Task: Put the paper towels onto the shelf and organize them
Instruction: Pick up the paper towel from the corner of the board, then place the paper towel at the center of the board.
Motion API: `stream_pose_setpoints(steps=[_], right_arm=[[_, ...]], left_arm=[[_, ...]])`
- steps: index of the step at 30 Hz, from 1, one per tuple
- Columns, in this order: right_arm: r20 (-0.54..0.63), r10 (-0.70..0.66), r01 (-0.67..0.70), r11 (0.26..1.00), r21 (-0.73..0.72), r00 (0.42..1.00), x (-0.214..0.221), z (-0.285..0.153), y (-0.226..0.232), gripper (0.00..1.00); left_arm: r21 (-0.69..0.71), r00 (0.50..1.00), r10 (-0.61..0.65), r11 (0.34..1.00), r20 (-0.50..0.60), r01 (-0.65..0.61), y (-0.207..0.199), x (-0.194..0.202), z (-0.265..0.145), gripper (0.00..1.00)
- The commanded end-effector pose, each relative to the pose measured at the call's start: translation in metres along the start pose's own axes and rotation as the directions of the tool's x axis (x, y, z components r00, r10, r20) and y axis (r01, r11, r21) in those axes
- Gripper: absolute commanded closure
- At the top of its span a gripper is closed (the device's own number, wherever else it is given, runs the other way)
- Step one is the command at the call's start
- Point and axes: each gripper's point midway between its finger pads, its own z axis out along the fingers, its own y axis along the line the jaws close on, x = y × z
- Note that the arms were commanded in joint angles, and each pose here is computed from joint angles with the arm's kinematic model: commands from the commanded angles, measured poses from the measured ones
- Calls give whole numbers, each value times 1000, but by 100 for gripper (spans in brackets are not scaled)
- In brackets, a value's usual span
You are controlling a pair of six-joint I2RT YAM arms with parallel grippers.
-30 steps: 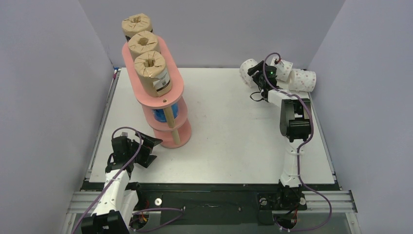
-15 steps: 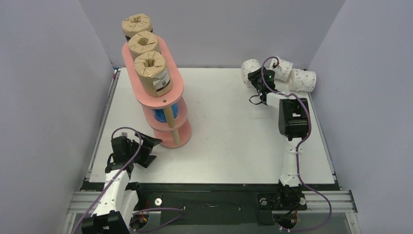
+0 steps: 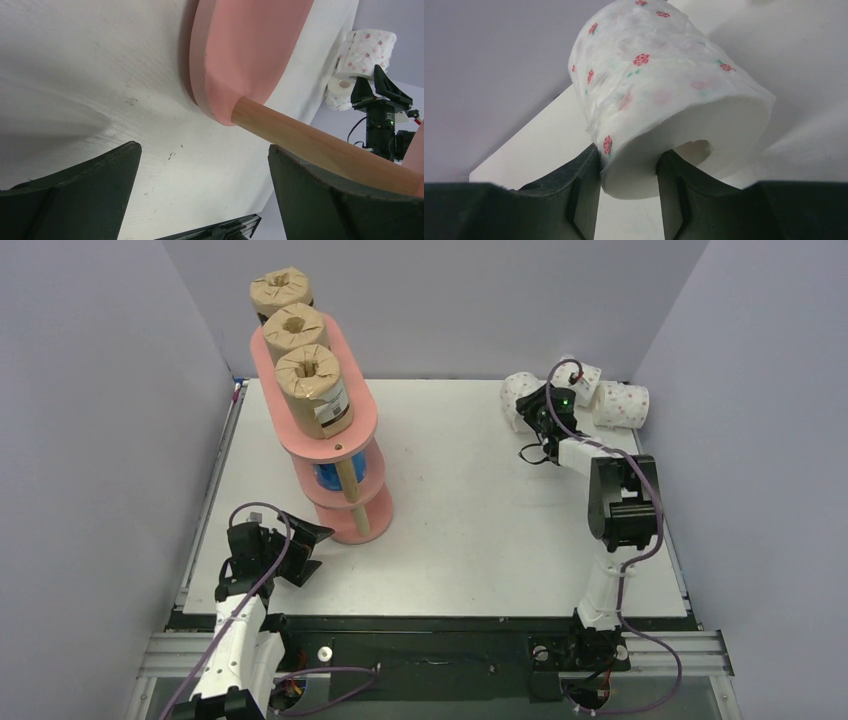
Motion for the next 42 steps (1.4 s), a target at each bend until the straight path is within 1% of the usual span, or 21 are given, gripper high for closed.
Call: stream_pose_setpoints(steps=[1,6,7,10,12,15,16,17,18,19,20,21,22,23,26,27,28,31,34,38,42], right_arm=[[151,-25,41,994,-104,988,-56,-57,65,82],[132,-60,71,994,-84,989,-33,-124,75,84],[123,-97,105,993,-56,988,-24,-132,68,84],[47,-226,229,972,-52,973,6,-177,86,85],[-4,-325,324,946,-22,946,23,-203,87,85],[-54,-445,442,895,-61,894,37,-243,98,85],[-106,-482,479,876,-58,870,47,-252,91,85],[-110,-526,517,850,-100,843,50,-265,102,85],[-175,-571,564,821,-93,802,59,-275,91,85],[-180,-621,607,784,-133,763,64,-287,102,85],[-234,-678,672,731,-117,696,70,-296,88,84],[-238,-713,700,698,-151,660,76,-308,99,84],[-269,-751,750,649,-130,603,78,-316,88,84],[-285,-780,777,610,-155,556,87,-326,89,84],[-299,-834,826,530,-194,465,98,-340,90,83],[-320,-852,844,491,-217,414,108,-345,86,83],[-319,-866,861,462,-212,386,107,-345,87,83],[-358,-903,913,334,-235,238,126,-347,79,83],[-379,-918,930,237,-282,119,150,-345,75,83],[-404,-914,923,190,-334,42,174,-339,68,82],[-408,-913,909,180,-377,11,190,-336,67,81]], left_arm=[[66,999,39,997,5,-39,-23,-4,-10,1],[92,999,46,995,-5,-45,-30,0,-15,1],[98,999,46,994,-8,-45,-31,0,-15,1],[104,999,52,993,-10,-50,-34,2,-17,1],[107,998,58,993,-7,-57,-36,1,-19,1],[114,998,62,992,-8,-61,-39,1,-21,1],[115,998,65,991,-9,-64,-39,1,-21,0],[117,998,66,991,-8,-65,-40,1,-21,0],[117,998,66,991,-8,-64,-40,1,-22,1],[117,998,64,991,-8,-63,-40,1,-22,1],[118,998,62,991,-8,-61,-40,1,-21,1],[118,998,55,992,-7,-54,-41,0,-21,1],[125,999,54,991,-4,-53,-42,-1,-21,1],[131,999,47,990,1,-47,-43,-2,-21,1],[137,999,37,990,7,-37,-45,-3,-21,1],[140,999,34,989,12,-35,-46,-4,-21,1],[140,999,33,990,15,-35,-45,-5,-21,1],[142,999,29,989,18,-32,-45,-5,-22,1],[136,999,28,990,17,-30,-43,-4,-21,1],[130,1000,25,991,17,-27,-40,-3,-21,0],[122,999,30,992,15,-32,-36,-2,-21,1]])
